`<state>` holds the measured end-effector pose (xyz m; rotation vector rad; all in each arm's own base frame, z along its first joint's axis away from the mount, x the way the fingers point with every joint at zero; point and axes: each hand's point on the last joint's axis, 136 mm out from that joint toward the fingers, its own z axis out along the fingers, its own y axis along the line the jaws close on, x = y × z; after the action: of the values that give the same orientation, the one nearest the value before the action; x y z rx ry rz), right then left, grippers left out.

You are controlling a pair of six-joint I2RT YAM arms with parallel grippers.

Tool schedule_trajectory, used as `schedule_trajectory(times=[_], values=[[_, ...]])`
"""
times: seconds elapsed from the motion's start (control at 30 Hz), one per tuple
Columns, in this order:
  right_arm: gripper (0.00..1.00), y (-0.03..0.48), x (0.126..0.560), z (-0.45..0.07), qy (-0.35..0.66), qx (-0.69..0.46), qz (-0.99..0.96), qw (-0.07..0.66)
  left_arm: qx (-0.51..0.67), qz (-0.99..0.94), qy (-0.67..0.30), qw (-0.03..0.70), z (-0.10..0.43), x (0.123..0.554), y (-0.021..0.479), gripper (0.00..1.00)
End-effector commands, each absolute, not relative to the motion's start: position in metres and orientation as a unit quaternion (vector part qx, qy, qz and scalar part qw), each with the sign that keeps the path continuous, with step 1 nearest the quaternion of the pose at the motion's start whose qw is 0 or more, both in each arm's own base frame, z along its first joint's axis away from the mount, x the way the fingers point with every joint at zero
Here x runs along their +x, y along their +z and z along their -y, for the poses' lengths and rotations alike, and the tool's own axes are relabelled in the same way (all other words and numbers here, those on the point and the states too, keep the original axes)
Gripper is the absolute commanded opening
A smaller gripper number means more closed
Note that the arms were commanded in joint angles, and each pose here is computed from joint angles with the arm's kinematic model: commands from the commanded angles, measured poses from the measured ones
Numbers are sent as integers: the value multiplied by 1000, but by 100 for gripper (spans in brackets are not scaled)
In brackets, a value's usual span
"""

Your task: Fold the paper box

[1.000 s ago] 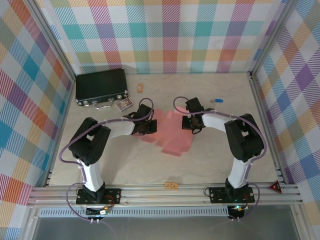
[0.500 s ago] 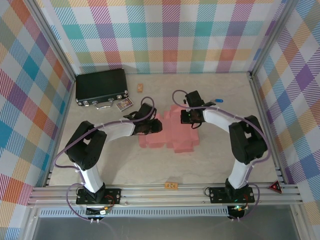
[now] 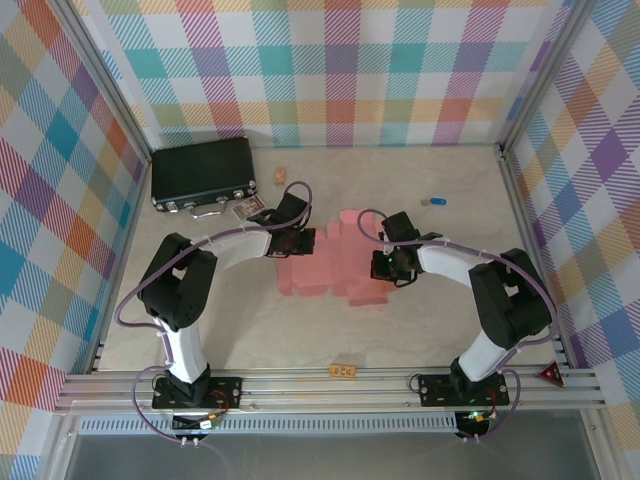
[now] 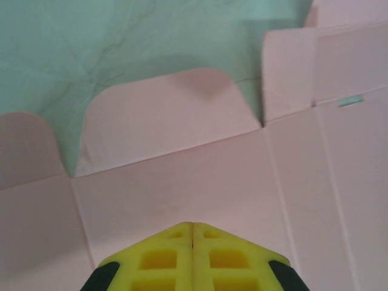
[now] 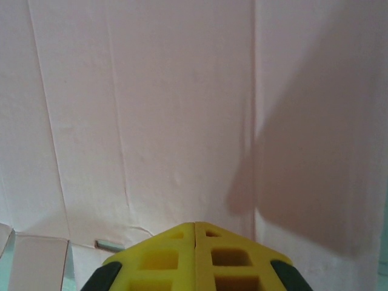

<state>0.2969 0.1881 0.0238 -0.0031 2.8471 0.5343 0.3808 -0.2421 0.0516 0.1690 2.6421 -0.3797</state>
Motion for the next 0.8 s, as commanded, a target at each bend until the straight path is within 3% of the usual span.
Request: schedule_trajectory(times=[0.0, 0.27, 0.5, 0.77], values=[[6, 21, 307, -195, 184, 4, -975, 126, 75, -968, -117, 208, 232, 370, 34, 0], [5, 13, 336, -195, 140, -19, -981, 130, 36, -971, -145, 188, 228, 334, 28, 0], [7, 13, 369, -216, 147, -52, -979, 132, 20, -965, -200, 169, 255, 297, 26, 0], [11, 26, 389, -238, 178, -79, -971, 140, 24, -952, -258, 160, 297, 283, 33, 5]])
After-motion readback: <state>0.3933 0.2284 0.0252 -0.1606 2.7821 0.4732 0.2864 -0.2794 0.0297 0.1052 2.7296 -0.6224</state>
